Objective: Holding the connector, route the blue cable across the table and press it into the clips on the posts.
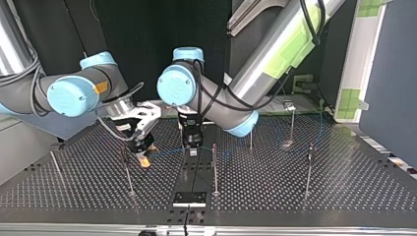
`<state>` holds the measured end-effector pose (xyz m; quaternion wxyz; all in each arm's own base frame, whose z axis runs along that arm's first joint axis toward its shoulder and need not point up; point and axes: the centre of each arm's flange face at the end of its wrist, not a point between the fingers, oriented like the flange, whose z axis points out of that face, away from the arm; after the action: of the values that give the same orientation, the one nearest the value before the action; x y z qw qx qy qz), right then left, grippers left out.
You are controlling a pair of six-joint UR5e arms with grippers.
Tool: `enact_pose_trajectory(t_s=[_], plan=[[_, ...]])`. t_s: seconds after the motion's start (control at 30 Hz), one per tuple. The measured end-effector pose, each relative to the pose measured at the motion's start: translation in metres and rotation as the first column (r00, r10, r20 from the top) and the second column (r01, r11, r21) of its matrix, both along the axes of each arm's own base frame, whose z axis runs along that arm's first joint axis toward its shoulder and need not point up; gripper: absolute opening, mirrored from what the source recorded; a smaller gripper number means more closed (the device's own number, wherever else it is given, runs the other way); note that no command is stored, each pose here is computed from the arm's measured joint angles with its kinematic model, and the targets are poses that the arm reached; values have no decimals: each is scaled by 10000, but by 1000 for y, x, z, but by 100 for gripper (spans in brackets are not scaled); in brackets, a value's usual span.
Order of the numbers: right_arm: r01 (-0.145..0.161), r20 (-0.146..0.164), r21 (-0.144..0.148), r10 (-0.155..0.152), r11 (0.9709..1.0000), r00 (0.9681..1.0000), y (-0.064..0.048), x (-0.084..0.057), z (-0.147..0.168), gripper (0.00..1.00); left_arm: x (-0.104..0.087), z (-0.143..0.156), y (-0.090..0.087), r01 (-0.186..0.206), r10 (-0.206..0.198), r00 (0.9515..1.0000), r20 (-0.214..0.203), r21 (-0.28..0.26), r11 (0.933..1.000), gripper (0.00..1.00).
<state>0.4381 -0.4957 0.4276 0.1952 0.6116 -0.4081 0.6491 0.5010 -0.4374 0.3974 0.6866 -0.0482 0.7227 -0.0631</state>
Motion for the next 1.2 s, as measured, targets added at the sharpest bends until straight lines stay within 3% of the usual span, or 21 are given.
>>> enact_pose_trajectory(t_s=[0.2, 0.53, 0.8, 1.1, 1.2], plan=[[70, -142, 314, -65, 9995, 9999, 2, -4, -17, 0, -8, -17, -4, 40, -39, 10000, -75, 64, 10000, 0], [165, -635, 980, -103, 9951, 9979, 14, -12, -57, 0, -11, -49, 0, 116, -116, 9999, -105, 10, 9999, 0], [464, -987, 1261, -340, 9909, 9945, 17, -23, -86, 0, -14, -88, -3, 653, -650, 9974, -313, 69, 9978, 0], [671, -1328, 1681, -449, 9835, 9901, 27, -33, -117, 0, -20, -147, -5, 1003, -983, 9924, -742, 242, 9947, 0], [823, -1541, 1766, -550, 9808, 9865, 30, -39, -127, 0, -23, -160, -5, 1194, -1174, 9897, -820, 197, 9926, 0]])
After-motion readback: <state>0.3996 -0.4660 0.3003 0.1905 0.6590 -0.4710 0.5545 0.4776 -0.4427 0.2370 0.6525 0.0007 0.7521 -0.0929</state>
